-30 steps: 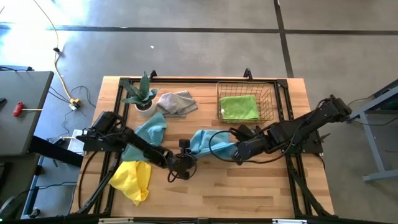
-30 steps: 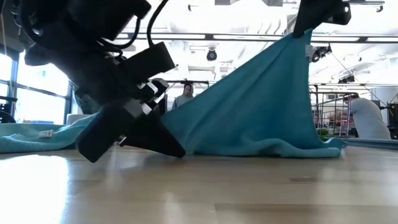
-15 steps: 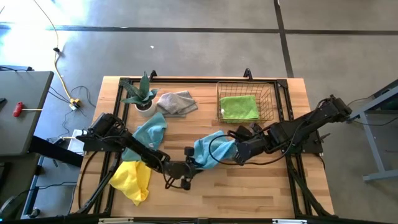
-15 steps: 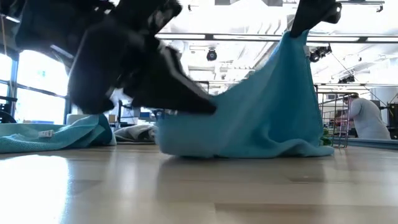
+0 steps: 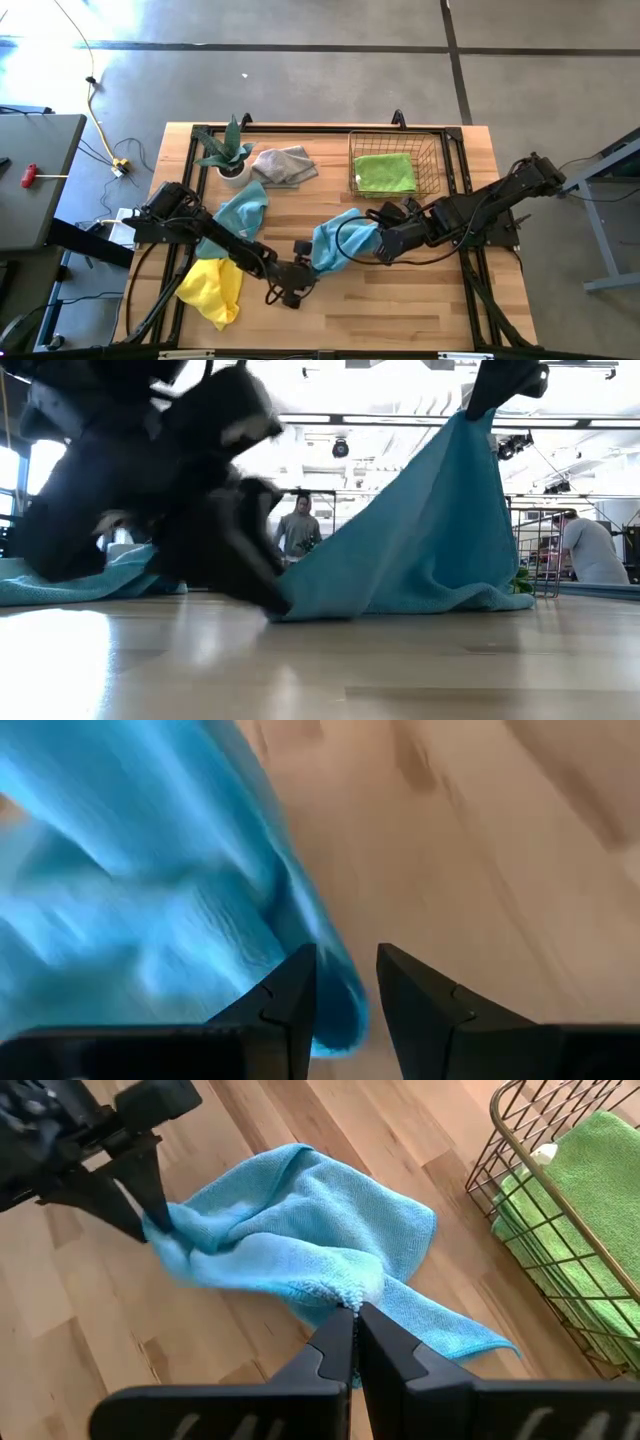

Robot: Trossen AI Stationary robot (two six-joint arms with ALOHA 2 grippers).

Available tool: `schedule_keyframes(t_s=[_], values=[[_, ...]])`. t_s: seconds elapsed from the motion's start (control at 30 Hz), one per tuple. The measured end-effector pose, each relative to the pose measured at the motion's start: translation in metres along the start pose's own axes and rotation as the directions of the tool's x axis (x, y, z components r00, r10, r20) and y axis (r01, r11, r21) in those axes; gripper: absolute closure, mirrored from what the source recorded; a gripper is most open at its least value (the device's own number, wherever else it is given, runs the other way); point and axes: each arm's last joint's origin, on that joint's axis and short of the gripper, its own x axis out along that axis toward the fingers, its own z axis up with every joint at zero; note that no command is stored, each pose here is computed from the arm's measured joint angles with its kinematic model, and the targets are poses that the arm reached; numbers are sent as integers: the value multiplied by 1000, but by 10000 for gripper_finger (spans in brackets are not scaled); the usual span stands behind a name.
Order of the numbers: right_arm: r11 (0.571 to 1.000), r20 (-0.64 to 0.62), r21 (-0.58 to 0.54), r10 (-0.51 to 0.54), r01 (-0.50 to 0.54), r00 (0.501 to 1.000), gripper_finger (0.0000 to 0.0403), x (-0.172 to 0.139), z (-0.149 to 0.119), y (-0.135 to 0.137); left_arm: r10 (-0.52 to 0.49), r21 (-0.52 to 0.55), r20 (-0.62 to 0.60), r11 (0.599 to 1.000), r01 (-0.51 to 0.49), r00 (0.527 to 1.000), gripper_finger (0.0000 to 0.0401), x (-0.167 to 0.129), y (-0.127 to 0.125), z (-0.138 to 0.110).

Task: Fold microfiber towels
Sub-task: Fold the bottom blue microfiber towel

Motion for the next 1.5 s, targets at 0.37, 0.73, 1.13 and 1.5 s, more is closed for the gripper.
schedule_keyframes(t_s=[0.37,0.73,1.13,1.5], values=[[1000,-12,-8,-16,16,1000,403,0,-1,-2,-65,-199,-145,979,35,987,302,-5,-4,-11],[1000,67,-27,-3,5,998,403,-1,3,3,87,-140,-72,985,-97,994,332,-18,4,2],[997,91,-75,27,-20,995,403,-8,-8,14,181,-72,-73,980,-186,981,399,-31,21,11],[959,351,-260,-20,117,936,403,-20,0,26,469,-34,65,883,-468,881,400,-138,54,50]])
